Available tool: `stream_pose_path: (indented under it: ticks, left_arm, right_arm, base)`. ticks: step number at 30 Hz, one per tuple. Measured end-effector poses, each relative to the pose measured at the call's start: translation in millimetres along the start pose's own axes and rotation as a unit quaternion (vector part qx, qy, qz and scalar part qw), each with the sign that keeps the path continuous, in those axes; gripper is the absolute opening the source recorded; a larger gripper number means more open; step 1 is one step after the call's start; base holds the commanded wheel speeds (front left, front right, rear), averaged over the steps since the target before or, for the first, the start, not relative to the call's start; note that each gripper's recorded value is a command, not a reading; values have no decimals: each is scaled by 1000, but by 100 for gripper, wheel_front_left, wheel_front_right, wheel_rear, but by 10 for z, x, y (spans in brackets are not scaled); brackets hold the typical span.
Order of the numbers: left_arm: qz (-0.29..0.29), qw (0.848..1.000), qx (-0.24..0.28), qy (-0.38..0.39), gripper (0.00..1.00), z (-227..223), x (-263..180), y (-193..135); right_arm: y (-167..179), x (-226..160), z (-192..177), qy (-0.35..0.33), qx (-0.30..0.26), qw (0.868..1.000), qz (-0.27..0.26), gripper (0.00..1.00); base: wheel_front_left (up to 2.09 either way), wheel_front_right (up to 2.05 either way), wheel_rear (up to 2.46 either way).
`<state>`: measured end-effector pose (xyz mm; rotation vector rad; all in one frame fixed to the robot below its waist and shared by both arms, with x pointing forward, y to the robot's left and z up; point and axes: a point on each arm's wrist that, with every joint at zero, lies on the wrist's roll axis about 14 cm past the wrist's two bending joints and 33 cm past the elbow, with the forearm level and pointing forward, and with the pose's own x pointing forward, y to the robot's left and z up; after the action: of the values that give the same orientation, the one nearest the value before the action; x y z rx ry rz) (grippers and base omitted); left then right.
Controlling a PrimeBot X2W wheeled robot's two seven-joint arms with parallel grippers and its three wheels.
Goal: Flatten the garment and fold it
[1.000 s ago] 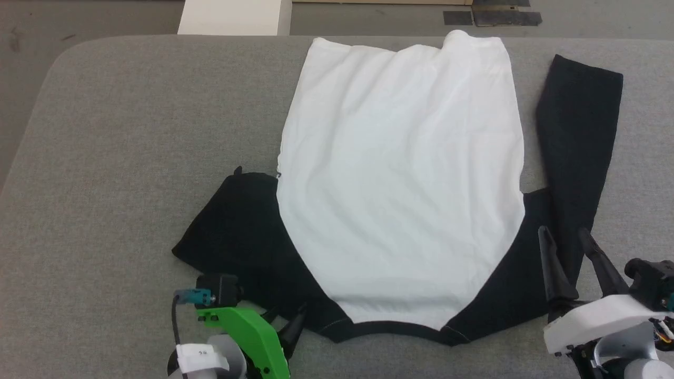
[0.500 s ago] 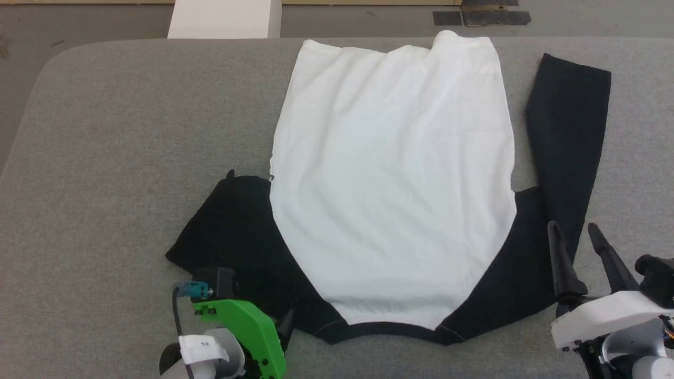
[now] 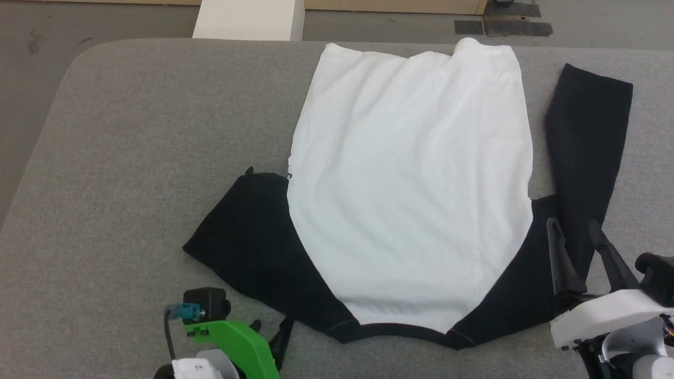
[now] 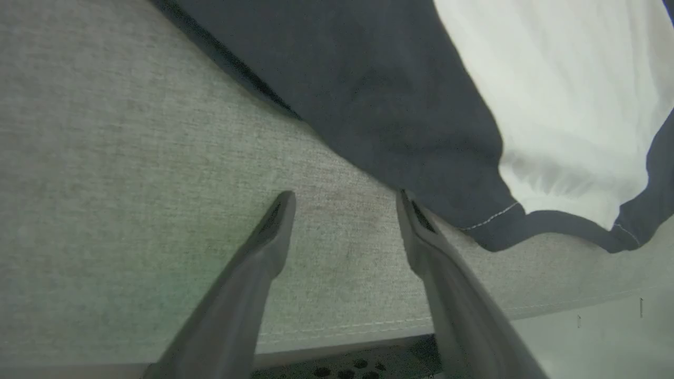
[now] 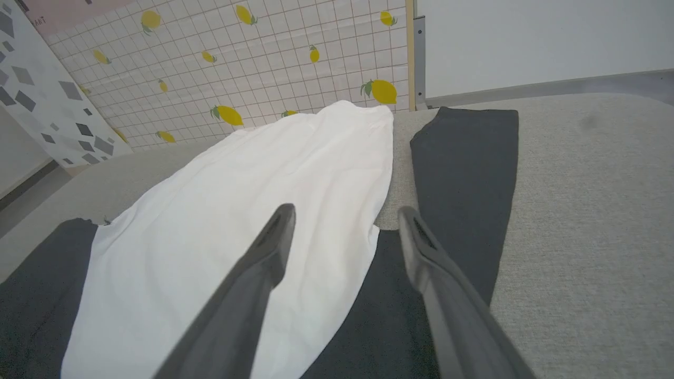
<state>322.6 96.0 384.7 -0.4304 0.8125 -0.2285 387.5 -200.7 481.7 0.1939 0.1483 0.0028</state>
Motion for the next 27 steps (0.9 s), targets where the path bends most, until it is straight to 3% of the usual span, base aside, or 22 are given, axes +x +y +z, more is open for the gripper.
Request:
stream_pose_path:
  ticks: [16, 17, 18, 20, 21, 24, 27]
  left_arm:
    - [-33, 999, 13, -9, 100, 170, 361, -204]
    - [-35, 999, 14, -10, 49, 182, 358, -216]
    - [-37, 999, 15, -12, 41, 190, 352, -229]
    - [-47, 999, 16, -17, 6, 220, 322, -289]
    - [-54, 998, 16, -21, 0, 238, 299, -329]
    - [-78, 996, 18, -48, 0, 382, 200, -452]
    - [-91, 988, 27, -123, 0, 742, 52, -520]
  right_arm:
    - [-146, -69, -6, 4, -2, 1000, -23, 100]
    - [-140, -68, -4, 4, -2, 1000, -22, 100]
    - [-137, -67, -1, 3, -2, 1000, -21, 100]
    - [-128, -67, 9, 2, -2, 1000, -20, 100]
    - [-123, -67, 16, 0, -2, 1000, -19, 100]
    - [-100, -68, 34, -2, -1, 1000, -16, 100]
    - [-67, -63, 44, -4, -1, 1000, -10, 100]
  base:
    - [0, 0, 0]
    - [0, 0, 0]
    - [0, 0, 0]
    - [0, 0, 0]
    - [0, 0, 0]
    - [0, 0, 0]
    - [0, 0, 0]
